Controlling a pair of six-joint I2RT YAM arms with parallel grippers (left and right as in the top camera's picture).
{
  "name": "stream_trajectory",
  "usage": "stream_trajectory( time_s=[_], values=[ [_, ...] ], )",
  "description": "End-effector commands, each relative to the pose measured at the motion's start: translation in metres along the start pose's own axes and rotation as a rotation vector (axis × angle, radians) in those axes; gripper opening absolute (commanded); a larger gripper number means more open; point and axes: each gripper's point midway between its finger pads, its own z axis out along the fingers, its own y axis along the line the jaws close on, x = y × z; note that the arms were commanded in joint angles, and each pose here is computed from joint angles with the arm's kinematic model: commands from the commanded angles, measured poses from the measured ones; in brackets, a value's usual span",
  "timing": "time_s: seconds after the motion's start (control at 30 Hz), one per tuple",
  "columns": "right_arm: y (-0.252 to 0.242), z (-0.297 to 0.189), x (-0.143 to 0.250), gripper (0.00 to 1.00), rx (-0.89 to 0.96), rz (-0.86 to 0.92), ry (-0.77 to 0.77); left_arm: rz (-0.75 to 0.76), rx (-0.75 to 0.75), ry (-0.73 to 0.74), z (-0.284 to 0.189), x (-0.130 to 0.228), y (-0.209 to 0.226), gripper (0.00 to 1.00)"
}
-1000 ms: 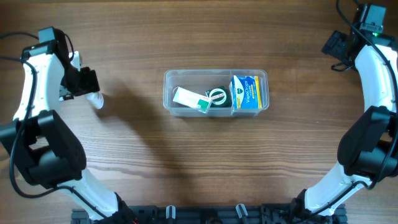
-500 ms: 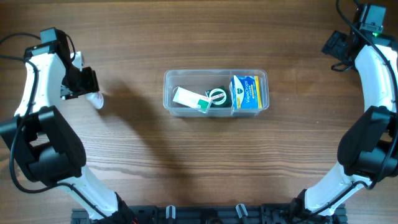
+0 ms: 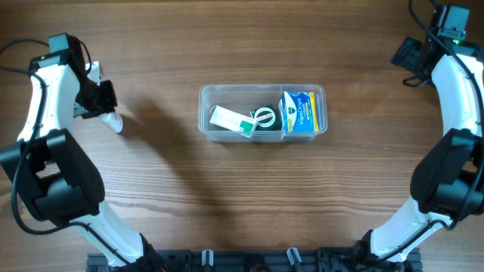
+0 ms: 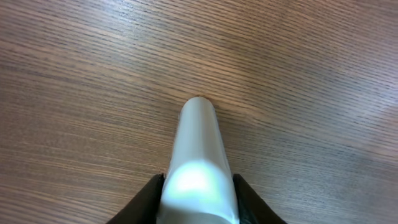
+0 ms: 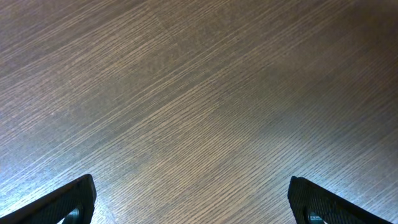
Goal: Pack container
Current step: 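Close the left gripper on the white spray bottle and lift it, then carry the spray bottle with the left gripper into the container's left end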
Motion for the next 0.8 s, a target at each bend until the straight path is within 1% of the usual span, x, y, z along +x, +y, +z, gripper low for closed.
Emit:
stream_trajectory(
  time_s=[0.0, 0.03, 0.13, 0.23, 0.33, 0.4, 0.47, 0.53, 0.6, 0.63, 0.67, 0.77],
  values=[
    [-0.002, 0.006, 0.005, 1.00, 0.005, -0.007, 0.017, -0.004, 0.062, -0.023, -0.005, -0.006, -0.008, 0.32],
    [-0.002, 0.006, 0.005, 1.00, 0.005, -0.007, 0.017, -0.003, 0.093, -0.042, -0.012, -0.010, -0.013, 0.29],
    [-0.002, 0.006, 0.005, 1.00, 0.005, -0.007, 0.016, 0.006, 0.155, -0.115, -0.040, -0.023, -0.024, 0.30],
    [-0.002, 0.006, 0.005, 1.00, 0.005, -0.007, 0.017, 0.036, 0.164, -0.168, -0.066, -0.026, -0.036, 0.30],
    [-0.002, 0.006, 0.005, 1.00, 0.005, -0.007, 0.017, 0.101, 0.176, -0.232, -0.094, -0.023, -0.061, 0.30],
    [-0.002, 0.006, 0.005, 1.00, 0.005, -0.007, 0.017, 0.177, 0.204, -0.291, -0.121, -0.017, -0.092, 0.30],
    [-0.002, 0.006, 0.005, 1.00, 0.005, -0.007, 0.017, 0.222, 0.252, -0.342, -0.145, -0.008, -0.125, 0.30],
    [-0.002, 0.006, 0.005, 1.00, 0.005, -0.007, 0.017, 0.303, 0.313, -0.405, -0.176, 0.010, -0.170, 0.30],
    [-0.002, 0.006, 0.005, 1.00, 0.005, -0.007, 0.016, 0.347, 0.352, -0.441, -0.192, 0.021, -0.195, 0.30],
    [-0.002, 0.006, 0.005, 1.00, 0.005, -0.007, 0.017, 0.405, 0.383, -0.467, -0.203, 0.033, -0.218, 0.29],
    [-0.002, 0.006, 0.005, 1.00, 0.005, -0.007, 0.017, 0.449, 0.407, -0.473, -0.208, 0.043, -0.236, 0.29],
    [-0.002, 0.006, 0.005, 1.00, 0.005, -0.007, 0.016, 0.483, 0.435, -0.449, -0.206, 0.057, -0.260, 0.30]
  ],
)
